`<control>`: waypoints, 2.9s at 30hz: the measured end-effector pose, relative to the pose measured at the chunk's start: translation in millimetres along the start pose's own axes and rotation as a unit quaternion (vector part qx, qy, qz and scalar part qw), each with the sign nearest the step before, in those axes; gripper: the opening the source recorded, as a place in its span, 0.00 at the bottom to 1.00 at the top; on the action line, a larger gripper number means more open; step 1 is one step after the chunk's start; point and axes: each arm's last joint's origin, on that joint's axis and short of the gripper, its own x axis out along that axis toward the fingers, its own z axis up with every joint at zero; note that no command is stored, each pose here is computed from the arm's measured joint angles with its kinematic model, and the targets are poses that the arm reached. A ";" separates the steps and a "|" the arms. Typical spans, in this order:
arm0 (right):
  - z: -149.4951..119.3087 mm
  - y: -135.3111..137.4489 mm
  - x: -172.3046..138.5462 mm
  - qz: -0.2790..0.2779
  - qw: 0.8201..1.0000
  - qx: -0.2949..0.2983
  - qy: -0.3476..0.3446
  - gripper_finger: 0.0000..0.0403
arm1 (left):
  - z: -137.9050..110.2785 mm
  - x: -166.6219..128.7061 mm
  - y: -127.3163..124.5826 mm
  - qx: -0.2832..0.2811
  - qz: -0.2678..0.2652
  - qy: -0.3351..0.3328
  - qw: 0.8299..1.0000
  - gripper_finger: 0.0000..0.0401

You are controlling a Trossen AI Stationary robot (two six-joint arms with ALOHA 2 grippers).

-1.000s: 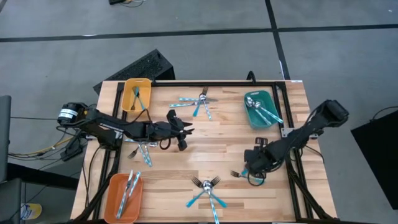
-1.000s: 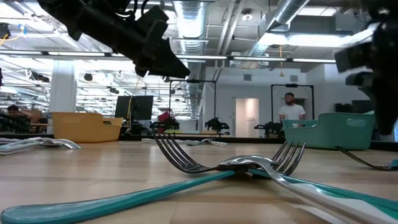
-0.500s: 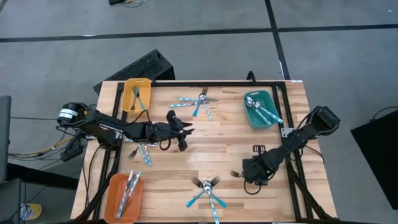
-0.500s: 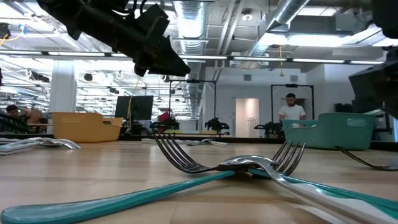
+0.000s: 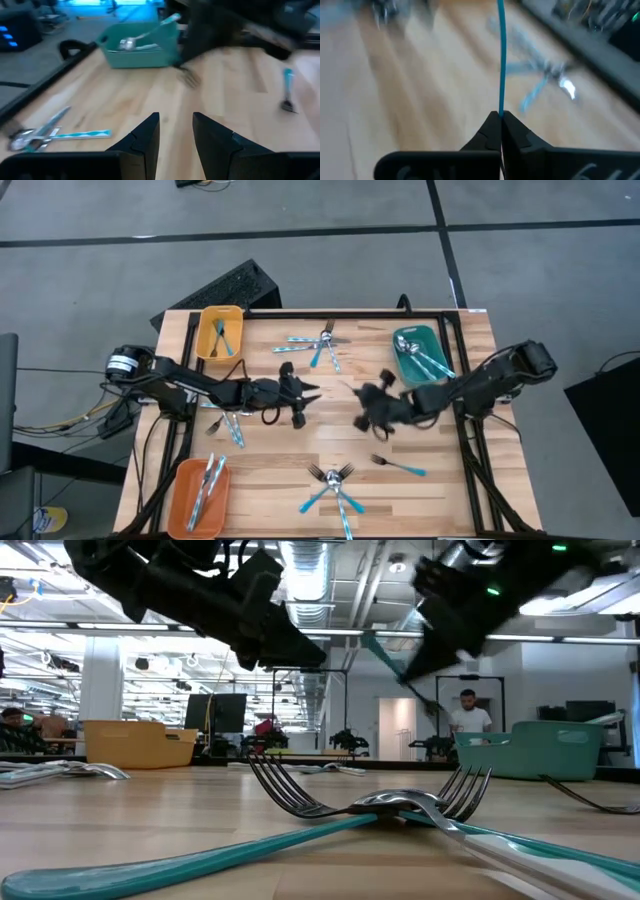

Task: Sort silverware by color (type)
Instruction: Put the blue fork into the yellow bin

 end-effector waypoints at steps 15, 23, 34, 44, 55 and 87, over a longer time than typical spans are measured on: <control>50.3 -2.5 10.2 0.236 0.957 0.014 -0.167 0.02 | 12.6 2.8 -10.5 0.037 -0.102 -0.077 0.991 0.26; 57.8 -3.3 7.6 0.245 0.947 0.010 -0.207 0.02 | 20.8 2.4 -6.1 0.034 -0.092 -0.121 0.988 0.23; 68.0 -13.3 10.7 0.273 0.930 0.019 -0.246 0.04 | 24.8 3.8 0.6 0.035 -0.113 -0.138 0.983 0.02; 74.8 -37.8 14.5 0.176 0.951 0.091 -0.237 0.32 | 35.3 -28.4 41.6 0.025 0.077 -0.020 0.997 0.00; 55.5 -37.6 31.1 0.130 0.976 0.093 -0.149 0.39 | 7.6 -117.4 151.1 -0.147 0.418 0.199 0.874 0.00; 41.8 -35.6 43.1 0.120 0.984 0.095 -0.096 0.43 | -37.1 -120.5 207.3 -0.215 0.435 0.361 0.796 0.31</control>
